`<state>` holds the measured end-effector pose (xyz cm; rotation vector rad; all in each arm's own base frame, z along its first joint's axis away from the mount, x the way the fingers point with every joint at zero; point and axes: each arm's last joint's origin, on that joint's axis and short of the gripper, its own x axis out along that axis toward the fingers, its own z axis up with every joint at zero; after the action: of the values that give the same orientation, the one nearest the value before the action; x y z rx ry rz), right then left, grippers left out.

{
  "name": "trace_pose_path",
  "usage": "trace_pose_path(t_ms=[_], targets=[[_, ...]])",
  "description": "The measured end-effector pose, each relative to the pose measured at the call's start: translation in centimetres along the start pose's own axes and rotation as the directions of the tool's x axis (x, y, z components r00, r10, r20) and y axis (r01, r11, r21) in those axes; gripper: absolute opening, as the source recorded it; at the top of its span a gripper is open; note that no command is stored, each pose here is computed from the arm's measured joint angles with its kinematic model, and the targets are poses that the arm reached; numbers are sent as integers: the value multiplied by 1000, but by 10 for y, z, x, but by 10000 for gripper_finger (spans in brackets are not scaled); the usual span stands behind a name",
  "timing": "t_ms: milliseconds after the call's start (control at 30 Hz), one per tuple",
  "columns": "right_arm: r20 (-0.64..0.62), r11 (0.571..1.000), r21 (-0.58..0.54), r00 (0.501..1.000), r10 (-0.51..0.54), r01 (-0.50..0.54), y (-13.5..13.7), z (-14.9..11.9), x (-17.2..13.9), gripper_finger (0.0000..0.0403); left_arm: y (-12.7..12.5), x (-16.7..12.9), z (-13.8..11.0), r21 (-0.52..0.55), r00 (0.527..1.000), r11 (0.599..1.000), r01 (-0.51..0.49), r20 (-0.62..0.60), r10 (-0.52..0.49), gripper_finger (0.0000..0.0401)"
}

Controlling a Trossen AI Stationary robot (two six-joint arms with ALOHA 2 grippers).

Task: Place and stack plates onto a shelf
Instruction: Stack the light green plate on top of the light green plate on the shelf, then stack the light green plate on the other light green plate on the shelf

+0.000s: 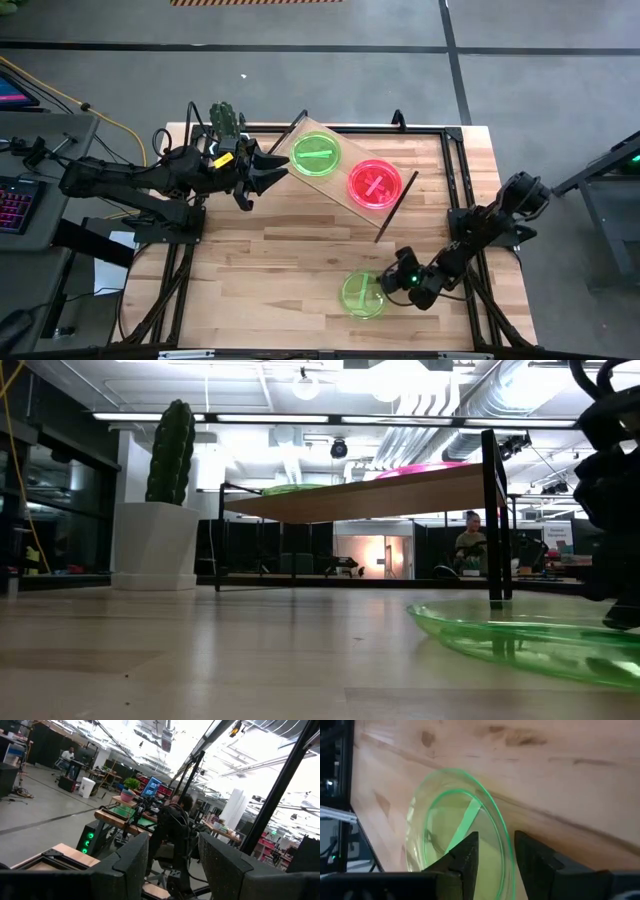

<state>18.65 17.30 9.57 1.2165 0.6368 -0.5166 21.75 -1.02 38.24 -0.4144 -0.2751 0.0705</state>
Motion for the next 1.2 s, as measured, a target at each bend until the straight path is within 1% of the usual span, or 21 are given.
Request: trace_pose_path(t_ms=[100,167,233,333,367,433,533,667,767,867,967,1033,1133,1200], targets=[[-21,1000,-7,1000,-11,11,-1,-1,2,118,0,0,0,1,1000,1000,-1,-2,1,165],[-29,1000,-6,999,-17,17,-2,-1,2,109,0,0,0,1,1000,1000,-1,-3,1,165],[-50,1000,2,998,-29,29,-1,0,4,83,0,0,0,1,1000,1000,-1,-3,1,165],[-91,998,19,995,-51,53,-1,3,6,19,0,0,-1,2,1000,1000,-2,-6,2,165],[-103,998,25,993,-52,55,0,3,7,10,0,0,-1,2,1000,1000,-3,-7,3,165],[-126,998,40,991,-47,52,1,5,8,12,0,0,-1,2,1000,1000,-3,-6,3,165],[-160,998,56,987,2,7,6,4,10,2,0,0,-1,3,1000,1000,-3,-6,3,165],[-171,993,86,981,90,-76,14,2,10,1,0,0,-1,3,1000,1000,-3,-7,3,165],[-164,986,94,974,155,-141,20,1,9,0,0,0,-1,3,1000,1000,-2,-6,2,165],[-126,974,105,969,212,-200,25,1,8,0,0,0,-1,3,1000,1000,-3,-7,3,165],[-89,951,129,952,292,-280,33,2,6,0,0,0,-1,3,1000,1000,-3,-7,3,165],[-63,922,145,926,372,-360,41,2,3,0,0,0,-1,3,1000,1000,-3,-6,3,165],[-15,844,168,855,519,-509,58,4,-4,0,0,-2,1,2,1000,1000,-1,-3,1,165],[17,784,168,797,603,-597,68,9,-9,0,-1,-5,5,-2,1000,1000,7,17,-7,165]])
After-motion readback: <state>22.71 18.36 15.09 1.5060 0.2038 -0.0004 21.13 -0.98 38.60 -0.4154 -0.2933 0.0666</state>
